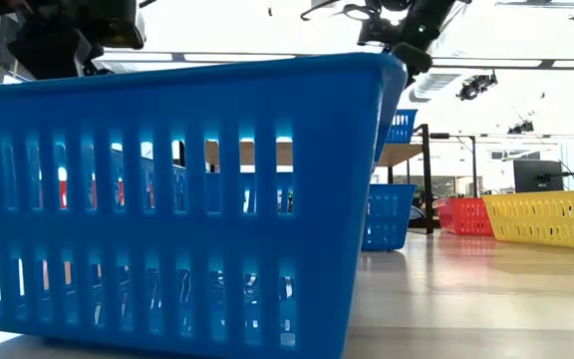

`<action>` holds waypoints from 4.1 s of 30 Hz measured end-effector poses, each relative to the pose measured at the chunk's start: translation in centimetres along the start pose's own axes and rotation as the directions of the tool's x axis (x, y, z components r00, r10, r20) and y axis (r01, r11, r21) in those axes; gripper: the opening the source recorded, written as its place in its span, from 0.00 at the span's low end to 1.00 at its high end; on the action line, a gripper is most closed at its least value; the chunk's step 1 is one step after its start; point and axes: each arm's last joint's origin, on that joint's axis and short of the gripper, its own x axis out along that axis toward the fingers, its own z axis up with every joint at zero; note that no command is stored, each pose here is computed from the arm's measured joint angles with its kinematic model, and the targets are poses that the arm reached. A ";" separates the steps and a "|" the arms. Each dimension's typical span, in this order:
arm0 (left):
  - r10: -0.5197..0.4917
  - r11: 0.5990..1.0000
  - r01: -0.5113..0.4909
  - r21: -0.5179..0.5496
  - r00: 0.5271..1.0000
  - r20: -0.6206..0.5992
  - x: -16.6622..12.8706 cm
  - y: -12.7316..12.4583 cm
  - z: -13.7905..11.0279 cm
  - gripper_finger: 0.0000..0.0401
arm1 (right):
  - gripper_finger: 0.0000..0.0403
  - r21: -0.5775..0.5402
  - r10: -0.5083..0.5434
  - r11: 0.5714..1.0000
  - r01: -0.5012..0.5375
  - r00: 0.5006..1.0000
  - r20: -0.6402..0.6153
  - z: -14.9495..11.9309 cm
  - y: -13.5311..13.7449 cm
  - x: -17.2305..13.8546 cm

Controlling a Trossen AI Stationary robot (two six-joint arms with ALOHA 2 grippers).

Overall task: Stack baskets on shelf by color
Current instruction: Put the middle left red basket on the shelf

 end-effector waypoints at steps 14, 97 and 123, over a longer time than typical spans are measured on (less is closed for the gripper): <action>0.069 0.997 -0.064 0.035 0.983 -0.169 4.2 -0.7 0.0 0.33 | 0.25 0.033 -0.042 0.999 0.038 0.989 0.141 0.8 0.1 -2.0; 0.497 0.798 -0.486 0.356 0.865 0.067 -7.9 6.0 12.7 0.00 | 0.25 0.182 -0.076 0.983 0.035 0.972 0.223 0.3 0.0 -5.0; 0.410 0.857 -0.371 0.358 0.911 -0.037 -5.7 15.5 13.7 0.00 | 0.25 0.409 0.322 0.853 -0.326 0.943 0.081 -0.9 4.4 -5.4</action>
